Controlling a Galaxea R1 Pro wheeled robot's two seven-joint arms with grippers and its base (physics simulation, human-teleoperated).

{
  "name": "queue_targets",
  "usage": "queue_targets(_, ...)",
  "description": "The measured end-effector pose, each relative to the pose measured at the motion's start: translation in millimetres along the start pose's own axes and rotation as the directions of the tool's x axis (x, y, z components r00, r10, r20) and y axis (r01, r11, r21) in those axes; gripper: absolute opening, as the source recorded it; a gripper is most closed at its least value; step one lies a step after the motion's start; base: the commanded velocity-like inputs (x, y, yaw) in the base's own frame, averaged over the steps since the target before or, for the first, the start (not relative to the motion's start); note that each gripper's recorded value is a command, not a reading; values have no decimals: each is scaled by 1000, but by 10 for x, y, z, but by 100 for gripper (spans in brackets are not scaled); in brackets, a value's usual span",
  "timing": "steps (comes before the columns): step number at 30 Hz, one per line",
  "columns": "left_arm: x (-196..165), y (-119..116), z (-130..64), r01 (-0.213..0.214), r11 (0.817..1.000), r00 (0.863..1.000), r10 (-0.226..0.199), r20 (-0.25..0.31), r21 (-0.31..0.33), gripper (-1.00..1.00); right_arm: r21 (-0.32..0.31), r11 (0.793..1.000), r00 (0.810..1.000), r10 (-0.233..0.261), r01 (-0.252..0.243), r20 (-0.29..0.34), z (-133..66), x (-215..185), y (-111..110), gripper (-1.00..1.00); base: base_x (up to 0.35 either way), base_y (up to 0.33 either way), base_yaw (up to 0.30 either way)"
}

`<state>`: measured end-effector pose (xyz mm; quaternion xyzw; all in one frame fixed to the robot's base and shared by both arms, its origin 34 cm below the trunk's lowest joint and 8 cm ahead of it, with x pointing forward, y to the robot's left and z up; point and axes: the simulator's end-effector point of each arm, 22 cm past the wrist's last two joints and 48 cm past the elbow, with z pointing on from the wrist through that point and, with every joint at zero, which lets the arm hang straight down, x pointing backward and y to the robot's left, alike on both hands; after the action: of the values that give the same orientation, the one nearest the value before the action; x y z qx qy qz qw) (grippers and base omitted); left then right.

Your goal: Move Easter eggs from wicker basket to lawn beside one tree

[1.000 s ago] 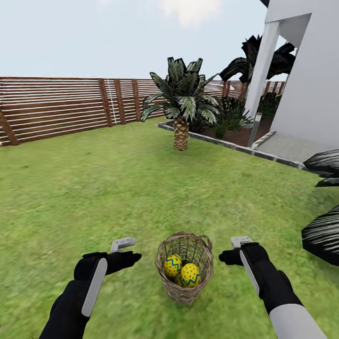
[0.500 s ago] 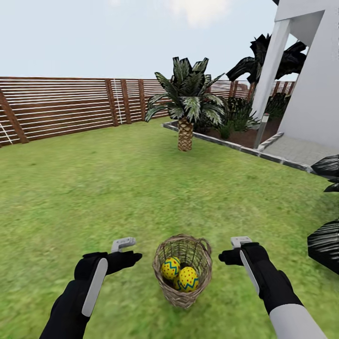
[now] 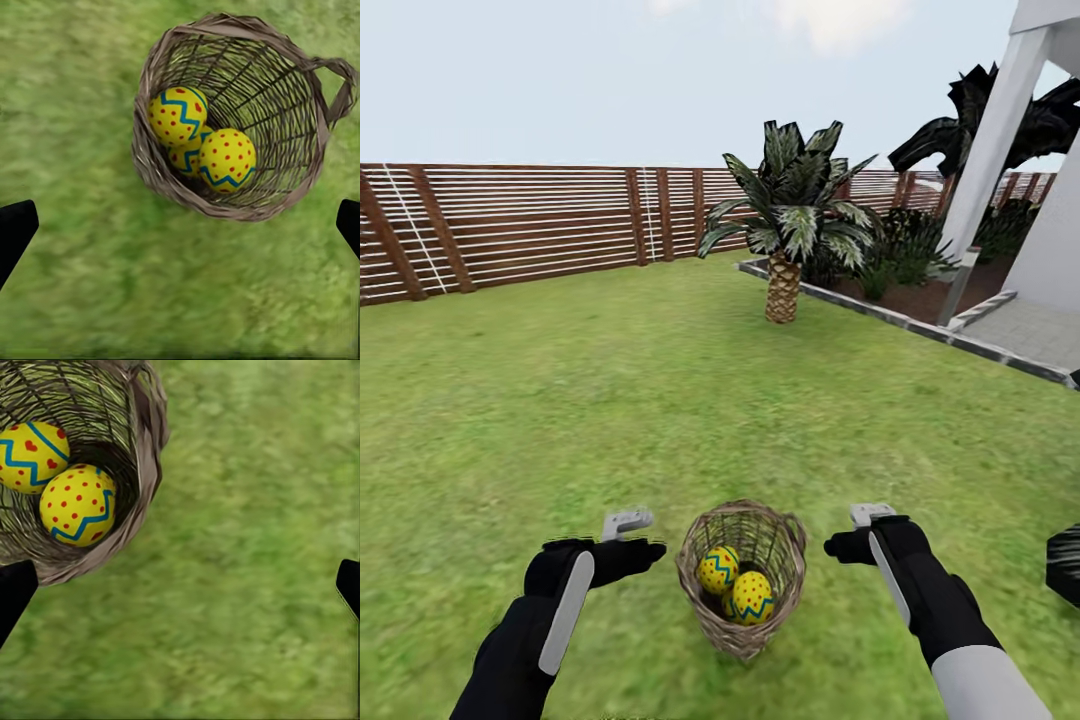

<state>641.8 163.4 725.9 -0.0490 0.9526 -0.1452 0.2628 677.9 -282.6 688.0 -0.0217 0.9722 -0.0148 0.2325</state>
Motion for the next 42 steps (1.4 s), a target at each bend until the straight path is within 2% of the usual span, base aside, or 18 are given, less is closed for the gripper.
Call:
queue_targets(3, 131, -20, 80, 7, 1000, 999, -7, -34, 2, 100, 0, 1000, 1000, 0, 0, 0, 0, 1, 5, 100, 93, -327, 291)
queue_targets(12, 170, -18, 102, 8, 1000, 999, -8, -44, 0, 100, -1, 1000, 1000, -1, 1, -1, 3, 8, 9, 100, 161, -296, 203)
queue_targets(22, 170, -12, 101, 6, 1000, 999, -6, -45, -2, 100, -8, 1000, 1000, -11, 11, 2, 13, 4, 56, 100, 37, -30, 5)
queue_targets(26, 186, -23, 108, -8, 1000, 999, 7, -52, -10, 100, -11, 1000, 1000, -12, 12, 1, 13, 5, 63, 100, 0, 0, 0)
queue_targets(28, 201, 1, 119, -30, 999, 998, 27, -58, -40, 100, -11, 1000, 1000, -13, 13, 1, 13, 7, 60, 100, 0, 0, 0)
queue_targets(30, 272, 139, 165, -53, 991, 995, 43, -86, -119, 100, -11, 1000, 1000, -13, 13, 1, 13, 7, 58, 100, 0, 0, 0)
queue_targets(33, 433, 360, 311, -114, 958, 982, 69, -175, -262, 100, -11, 1000, 1000, -13, 13, -1, 15, 12, 57, 100, 0, 0, 0)
queue_targets(35, 638, 475, 441, -161, 932, 961, 74, -265, -326, 100, -11, 1000, 1000, -13, 13, -2, 16, 15, 62, 100, 0, 0, 0)
queue_targets(38, 792, 515, 522, -182, 922, 943, 65, -325, -342, 100, -11, 1000, 1000, -13, 13, -1, 16, 13, 64, 100, 0, 0, 0)
queue_targets(42, 851, 498, 554, -180, 923, 937, 55, -345, -339, 100, -10, 1000, 1000, -14, 14, -4, 24, 25, 70, 100, 0, 0, 0)
